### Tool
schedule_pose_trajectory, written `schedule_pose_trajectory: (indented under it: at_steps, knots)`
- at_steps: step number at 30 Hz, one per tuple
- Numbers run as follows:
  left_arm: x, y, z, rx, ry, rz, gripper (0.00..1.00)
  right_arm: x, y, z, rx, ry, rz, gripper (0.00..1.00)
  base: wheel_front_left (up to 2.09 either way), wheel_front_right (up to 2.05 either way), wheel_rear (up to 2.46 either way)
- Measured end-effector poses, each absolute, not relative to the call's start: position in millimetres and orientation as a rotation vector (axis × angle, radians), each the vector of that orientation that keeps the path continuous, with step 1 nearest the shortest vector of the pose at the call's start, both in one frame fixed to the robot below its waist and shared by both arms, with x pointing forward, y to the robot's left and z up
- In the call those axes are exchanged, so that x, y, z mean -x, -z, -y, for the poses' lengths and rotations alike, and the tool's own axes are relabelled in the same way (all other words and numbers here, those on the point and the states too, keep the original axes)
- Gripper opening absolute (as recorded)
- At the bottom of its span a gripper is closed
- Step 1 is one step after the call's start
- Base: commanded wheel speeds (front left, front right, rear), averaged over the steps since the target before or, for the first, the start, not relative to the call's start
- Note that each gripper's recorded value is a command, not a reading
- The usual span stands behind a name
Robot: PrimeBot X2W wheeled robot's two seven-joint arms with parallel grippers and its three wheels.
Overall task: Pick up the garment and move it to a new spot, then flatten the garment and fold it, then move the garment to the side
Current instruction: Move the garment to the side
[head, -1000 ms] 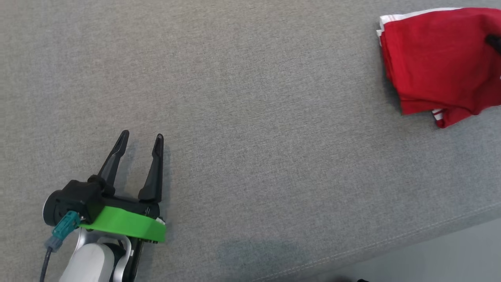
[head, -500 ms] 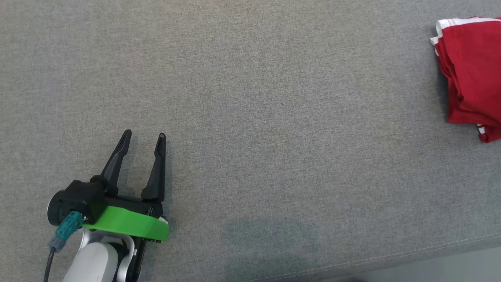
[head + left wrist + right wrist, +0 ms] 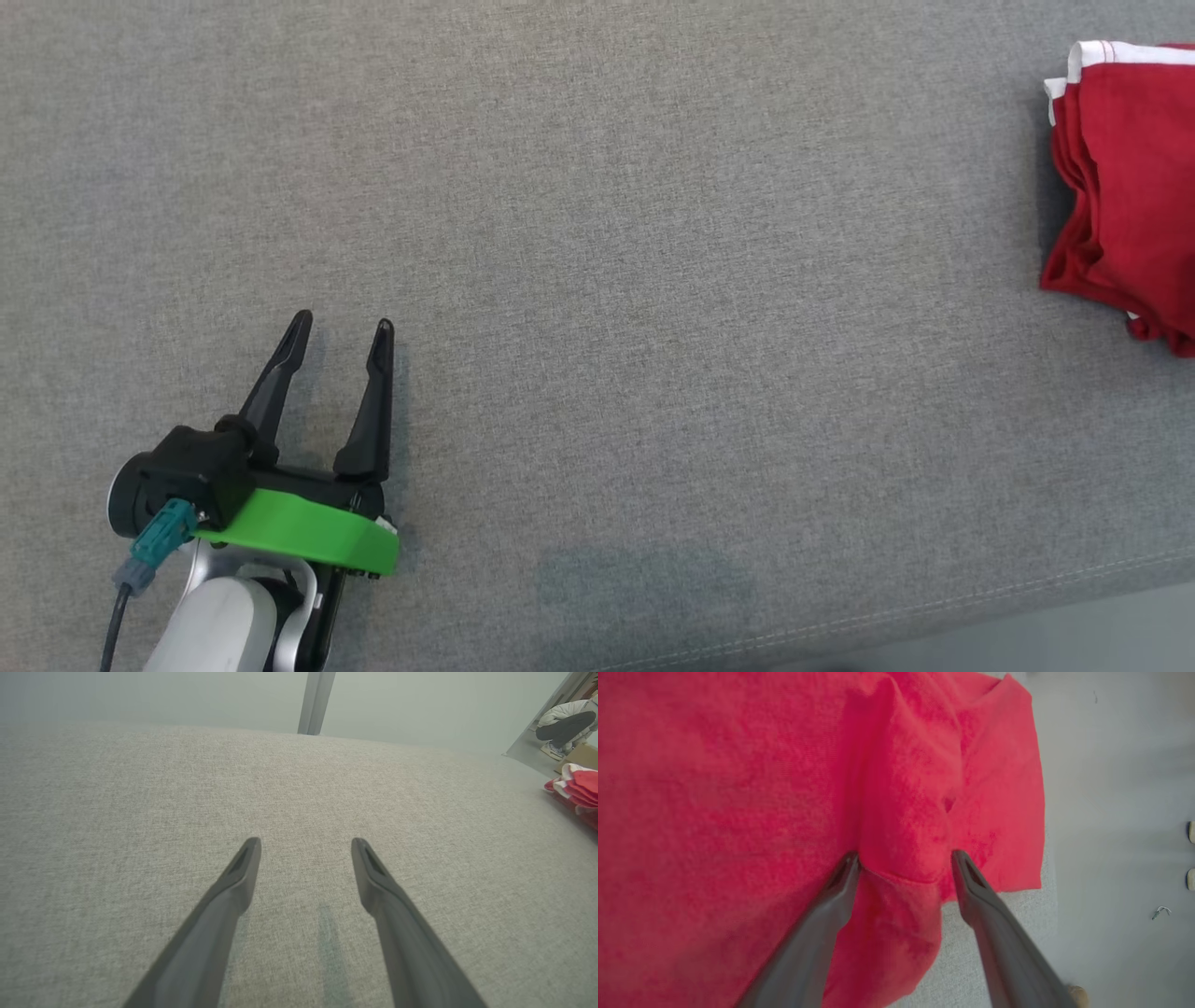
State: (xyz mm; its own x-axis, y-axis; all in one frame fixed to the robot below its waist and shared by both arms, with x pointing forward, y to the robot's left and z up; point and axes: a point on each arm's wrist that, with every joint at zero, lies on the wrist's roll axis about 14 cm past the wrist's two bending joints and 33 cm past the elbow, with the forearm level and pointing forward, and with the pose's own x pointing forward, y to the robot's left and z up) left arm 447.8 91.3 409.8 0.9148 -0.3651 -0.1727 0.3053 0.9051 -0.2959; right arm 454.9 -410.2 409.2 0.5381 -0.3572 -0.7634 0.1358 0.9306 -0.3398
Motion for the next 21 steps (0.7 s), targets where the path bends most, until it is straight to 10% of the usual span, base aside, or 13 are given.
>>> schedule_pose_trajectory:
  at_steps: [21]
  knots:
    - [-420.0, -465.2, -130.3, 0.253, 0.215, -0.077, 1.00, -469.1, -548.8, 315.0, 0.182, 0.064, -0.078, 1.00, 0.00, 0.00, 0.00]
